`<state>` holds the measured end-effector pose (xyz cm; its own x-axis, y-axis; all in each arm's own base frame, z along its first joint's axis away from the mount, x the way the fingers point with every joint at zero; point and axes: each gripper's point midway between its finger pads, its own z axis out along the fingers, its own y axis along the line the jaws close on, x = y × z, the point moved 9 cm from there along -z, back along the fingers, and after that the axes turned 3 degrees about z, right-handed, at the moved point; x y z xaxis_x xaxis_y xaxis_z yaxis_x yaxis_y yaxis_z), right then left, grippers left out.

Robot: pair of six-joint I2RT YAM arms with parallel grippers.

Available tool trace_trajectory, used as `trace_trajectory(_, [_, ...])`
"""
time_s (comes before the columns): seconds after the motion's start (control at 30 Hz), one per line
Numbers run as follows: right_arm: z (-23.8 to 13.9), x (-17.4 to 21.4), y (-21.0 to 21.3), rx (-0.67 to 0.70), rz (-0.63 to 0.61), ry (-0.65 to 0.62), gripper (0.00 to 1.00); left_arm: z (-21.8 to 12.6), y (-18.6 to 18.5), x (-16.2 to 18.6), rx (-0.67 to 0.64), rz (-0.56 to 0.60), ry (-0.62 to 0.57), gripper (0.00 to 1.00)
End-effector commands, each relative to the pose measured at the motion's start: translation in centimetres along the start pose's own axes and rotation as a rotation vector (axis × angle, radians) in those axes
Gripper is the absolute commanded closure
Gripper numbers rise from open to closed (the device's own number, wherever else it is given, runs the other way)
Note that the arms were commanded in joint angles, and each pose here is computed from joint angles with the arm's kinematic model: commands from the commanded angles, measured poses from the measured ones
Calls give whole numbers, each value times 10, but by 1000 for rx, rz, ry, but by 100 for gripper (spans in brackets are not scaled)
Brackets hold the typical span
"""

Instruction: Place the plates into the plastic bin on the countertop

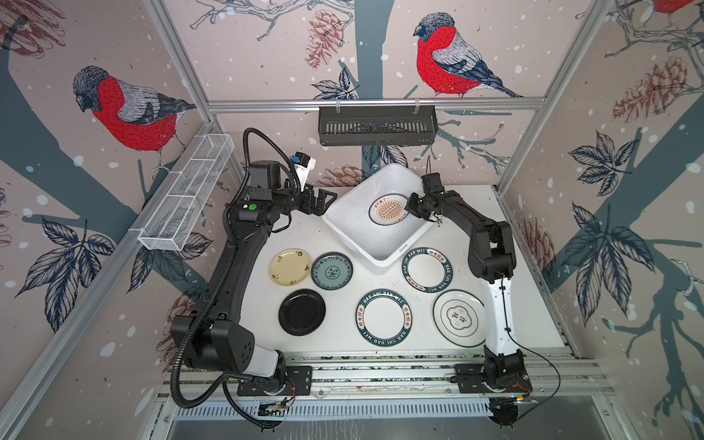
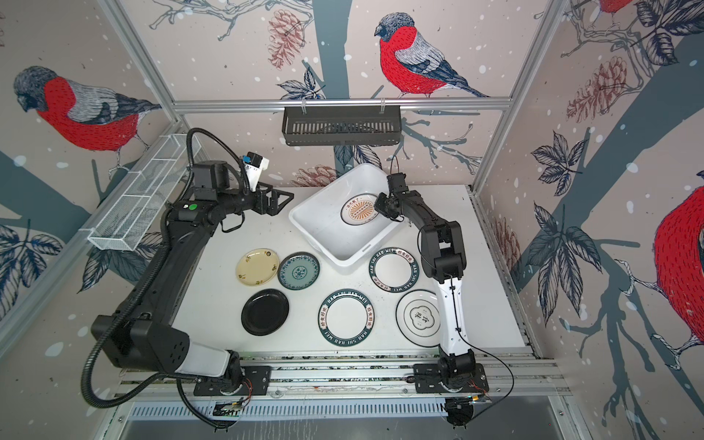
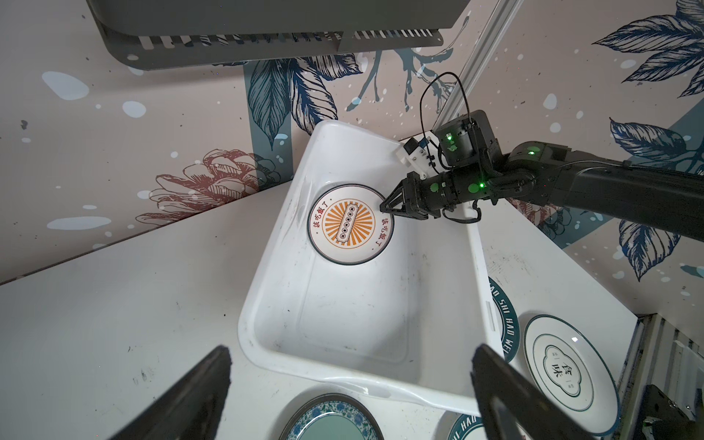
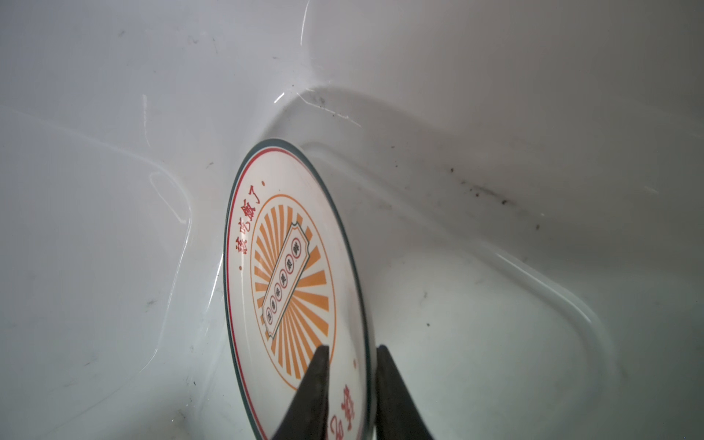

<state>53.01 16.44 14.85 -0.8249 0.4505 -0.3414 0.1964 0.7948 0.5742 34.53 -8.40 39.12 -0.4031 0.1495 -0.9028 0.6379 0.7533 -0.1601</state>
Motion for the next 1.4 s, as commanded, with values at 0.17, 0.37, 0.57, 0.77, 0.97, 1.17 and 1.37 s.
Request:
trace_trajectory(0.17, [5, -1, -1, 48, -1, -5, 71, -1, -2, -4, 19, 16, -26, 2])
trace_trajectory(0.37, [6, 0, 0, 62, -4, -5, 67, -1, -3, -4, 20, 17, -27, 3])
trace_trajectory(0.57, [7, 0, -2, 75, -4, -2, 64, -1, -3, -4, 22, 17, -29, 2])
trace_trajectory(0.77, [8, 1, -4, 86, -6, 3, 63, -1, -3, -4, 24, 14, -28, 3])
trace_trajectory(0.97, [8, -3, -2, 97, -8, 2, 60, -2, -3, -4, 23, 16, -29, 3])
trace_trajectory(1.17, [6, -4, 0, 102, -12, -3, 58, -2, -3, -4, 26, 14, -30, 2])
trace_trajectory(1.37, [-2, -6, 7, 109, -26, -32, 57, -2, -4, -5, 26, 18, -33, 2])
